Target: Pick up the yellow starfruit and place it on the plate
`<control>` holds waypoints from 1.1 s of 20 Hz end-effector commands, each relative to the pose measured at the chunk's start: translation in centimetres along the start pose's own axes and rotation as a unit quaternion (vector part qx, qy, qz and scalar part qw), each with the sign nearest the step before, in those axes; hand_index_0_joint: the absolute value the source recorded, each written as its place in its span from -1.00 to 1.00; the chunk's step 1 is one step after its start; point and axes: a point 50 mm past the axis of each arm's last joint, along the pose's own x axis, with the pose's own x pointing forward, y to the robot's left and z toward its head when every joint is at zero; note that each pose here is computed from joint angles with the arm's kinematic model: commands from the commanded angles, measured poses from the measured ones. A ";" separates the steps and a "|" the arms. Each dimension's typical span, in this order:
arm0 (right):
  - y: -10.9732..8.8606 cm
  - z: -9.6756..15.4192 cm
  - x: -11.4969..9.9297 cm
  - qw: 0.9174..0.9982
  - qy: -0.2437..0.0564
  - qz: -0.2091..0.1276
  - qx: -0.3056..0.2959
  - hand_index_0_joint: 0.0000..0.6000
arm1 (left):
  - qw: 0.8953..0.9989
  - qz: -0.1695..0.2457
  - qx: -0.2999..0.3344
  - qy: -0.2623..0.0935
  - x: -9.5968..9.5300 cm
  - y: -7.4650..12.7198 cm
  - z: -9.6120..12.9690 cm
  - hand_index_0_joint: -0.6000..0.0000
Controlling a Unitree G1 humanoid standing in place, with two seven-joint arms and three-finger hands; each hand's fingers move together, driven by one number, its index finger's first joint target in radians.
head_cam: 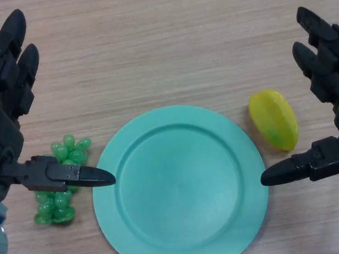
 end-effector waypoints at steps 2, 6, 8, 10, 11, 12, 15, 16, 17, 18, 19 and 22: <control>-0.8 3.0 -0.2 0.995 -0.095 -0.012 -0.007 -1.00 | 0.996 0.022 0.024 -0.084 -0.1 1.4 3.1 1.00; -0.7 3.1 -0.3 0.996 -0.092 -0.006 -0.012 -1.00 | 0.996 0.016 0.030 -0.077 -0.2 1.3 3.1 1.00; -0.7 3.2 -0.4 0.995 -0.097 -0.009 -0.019 -1.00 | 0.996 0.017 0.033 -0.076 -0.3 1.3 3.1 1.00; -0.8 3.0 -0.3 0.994 -0.099 -0.010 -0.035 -1.00 | 0.996 0.019 0.040 -0.081 -0.4 1.4 3.0 1.00; -0.8 2.9 -0.3 0.994 -0.097 -0.010 -0.039 -1.00 | 0.995 0.020 0.044 -0.083 -0.4 1.4 2.9 1.00; -0.8 2.4 -0.1 0.995 -0.093 -0.011 -0.044 -1.00 | 0.995 0.020 0.052 -0.080 -0.5 1.5 2.5 1.00; -1.1 1.9 0.6 0.994 -0.087 -0.017 -0.063 -1.00 | 0.995 0.022 0.054 -0.078 -0.9 1.6 2.0 1.00; -1.3 1.3 1.3 0.994 -0.078 -0.023 -0.074 -1.00 | 0.996 0.016 0.058 -0.072 -1.2 1.6 1.8 1.00; -1.4 1.1 1.5 0.993 -0.075 -0.022 -0.087 -1.00 | 0.996 0.012 0.060 -0.070 -1.3 1.7 1.7 1.00; -1.6 0.5 2.3 0.991 -0.069 -0.018 -0.114 -1.00 | 0.996 0.010 0.061 -0.061 -1.6 1.7 1.5 1.00; -1.6 0.3 2.6 0.990 -0.067 -0.016 -0.123 -1.00 | 0.997 0.010 0.059 -0.057 -1.7 1.8 1.4 1.00; -1.6 -0.8 4.7 0.983 -0.059 0.014 -0.171 -1.00 | 0.997 0.007 0.056 -0.048 -2.1 1.6 1.1 1.00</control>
